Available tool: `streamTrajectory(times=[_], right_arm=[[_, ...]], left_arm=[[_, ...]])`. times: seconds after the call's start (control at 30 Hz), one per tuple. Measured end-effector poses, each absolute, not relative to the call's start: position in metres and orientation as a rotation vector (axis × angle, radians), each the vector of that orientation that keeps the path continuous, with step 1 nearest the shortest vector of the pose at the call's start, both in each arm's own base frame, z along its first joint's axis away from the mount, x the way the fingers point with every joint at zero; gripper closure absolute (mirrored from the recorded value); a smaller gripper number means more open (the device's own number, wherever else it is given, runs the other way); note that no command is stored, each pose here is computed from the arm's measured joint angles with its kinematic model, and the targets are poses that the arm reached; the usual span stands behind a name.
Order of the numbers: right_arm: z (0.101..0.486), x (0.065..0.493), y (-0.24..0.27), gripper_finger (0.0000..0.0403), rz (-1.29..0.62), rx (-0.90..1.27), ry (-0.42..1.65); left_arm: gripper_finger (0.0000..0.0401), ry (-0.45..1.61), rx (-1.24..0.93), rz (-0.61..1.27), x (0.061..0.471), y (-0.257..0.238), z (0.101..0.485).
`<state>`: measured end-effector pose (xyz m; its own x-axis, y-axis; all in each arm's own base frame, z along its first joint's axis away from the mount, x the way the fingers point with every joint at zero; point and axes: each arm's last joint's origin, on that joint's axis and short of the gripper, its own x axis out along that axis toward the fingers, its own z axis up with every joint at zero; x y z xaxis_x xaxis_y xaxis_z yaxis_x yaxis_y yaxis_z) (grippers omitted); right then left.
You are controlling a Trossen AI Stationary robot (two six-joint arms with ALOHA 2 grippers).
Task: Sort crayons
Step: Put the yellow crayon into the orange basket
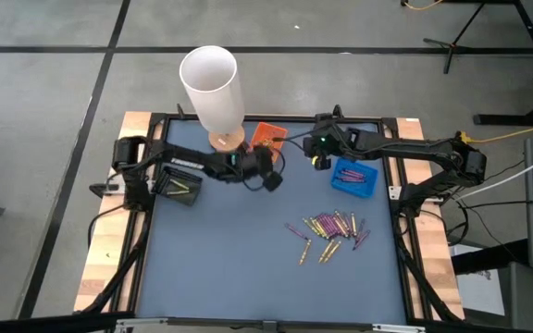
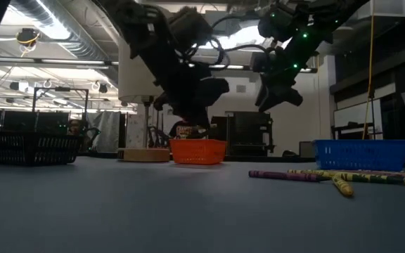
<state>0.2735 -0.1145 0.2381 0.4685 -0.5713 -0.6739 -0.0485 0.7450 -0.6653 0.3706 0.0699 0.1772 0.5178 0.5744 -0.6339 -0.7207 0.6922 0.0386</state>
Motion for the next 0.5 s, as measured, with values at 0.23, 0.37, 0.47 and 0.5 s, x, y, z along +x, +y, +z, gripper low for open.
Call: streamTrajectory(times=[0.23,0.37,0.47,0.5], right_arm=[[0.233,0.271,-0.110,0.0267,-0.286,-0.524,1.034],[0.231,0.271,-0.107,0.0267,-0.220,-0.394,1.002],[0.230,0.271,-0.104,0.0267,-0.167,-0.302,0.978],[0.230,0.271,-0.103,0.0267,-0.149,-0.275,0.970]], left_arm=[[0.0396,0.616,-0.294,0.905,0.361,0.118,0.180],[0.0396,0.584,-0.320,0.946,0.356,0.136,0.181],[0.0396,0.581,-0.330,0.968,0.353,0.145,0.181],[0.0396,0.581,-0.332,0.973,0.352,0.147,0.181]])
